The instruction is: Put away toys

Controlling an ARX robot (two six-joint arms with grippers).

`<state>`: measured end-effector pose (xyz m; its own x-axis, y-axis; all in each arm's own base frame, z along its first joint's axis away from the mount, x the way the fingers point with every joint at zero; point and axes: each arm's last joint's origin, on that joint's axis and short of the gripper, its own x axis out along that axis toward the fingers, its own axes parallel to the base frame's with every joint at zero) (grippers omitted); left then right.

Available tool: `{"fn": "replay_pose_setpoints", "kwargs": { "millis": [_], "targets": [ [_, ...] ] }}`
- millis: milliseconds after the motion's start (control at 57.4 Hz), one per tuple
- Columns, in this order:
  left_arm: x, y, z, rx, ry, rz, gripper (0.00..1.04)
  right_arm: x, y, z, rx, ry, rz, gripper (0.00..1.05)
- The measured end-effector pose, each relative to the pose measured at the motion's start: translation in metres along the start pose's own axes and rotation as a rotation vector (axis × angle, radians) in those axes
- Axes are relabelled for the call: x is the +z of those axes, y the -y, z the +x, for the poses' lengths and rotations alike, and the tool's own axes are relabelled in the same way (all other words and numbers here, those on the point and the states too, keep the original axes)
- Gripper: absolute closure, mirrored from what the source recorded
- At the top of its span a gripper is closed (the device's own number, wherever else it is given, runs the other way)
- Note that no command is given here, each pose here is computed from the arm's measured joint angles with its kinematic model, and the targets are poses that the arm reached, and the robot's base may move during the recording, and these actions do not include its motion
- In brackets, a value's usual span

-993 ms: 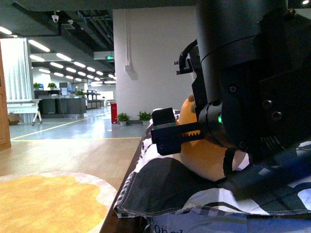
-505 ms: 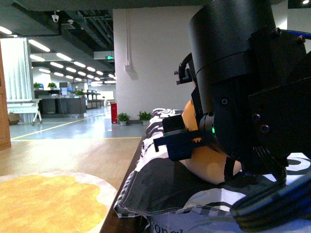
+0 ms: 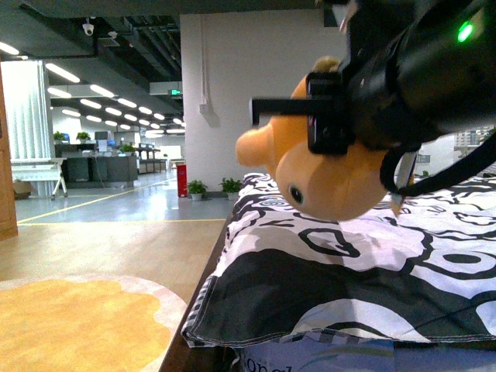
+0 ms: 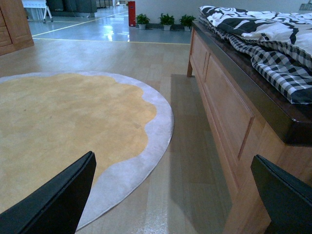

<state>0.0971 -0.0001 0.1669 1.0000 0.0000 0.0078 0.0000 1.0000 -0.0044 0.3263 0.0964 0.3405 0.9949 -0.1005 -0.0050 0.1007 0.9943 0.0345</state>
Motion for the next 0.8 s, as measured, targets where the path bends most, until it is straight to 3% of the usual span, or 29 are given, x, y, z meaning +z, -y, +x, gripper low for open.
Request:
{"fn": "replay_pose_setpoints", "kwargs": {
  "millis": [209, 348, 540, 801],
  "targets": [
    [0.0, 0.0, 0.0, 0.0, 0.0, 0.0, 0.06, 0.031, 0.017, -0.032, 0.084, 0.066, 0.081, 0.88],
    [0.0, 0.0, 0.0, 0.0, 0.0, 0.0, 0.06, 0.039, 0.028, -0.061, 0.167, 0.083, 0.119, 0.88],
    [0.0, 0.0, 0.0, 0.0, 0.0, 0.0, 0.06, 0.034, 0.044, -0.111, 0.275, 0.095, 0.143, 0.88],
    [0.0, 0.0, 0.0, 0.0, 0.0, 0.0, 0.06, 0.015, 0.073, -0.163, 0.278, 0.14, 0.166, 0.88]
  ]
}}
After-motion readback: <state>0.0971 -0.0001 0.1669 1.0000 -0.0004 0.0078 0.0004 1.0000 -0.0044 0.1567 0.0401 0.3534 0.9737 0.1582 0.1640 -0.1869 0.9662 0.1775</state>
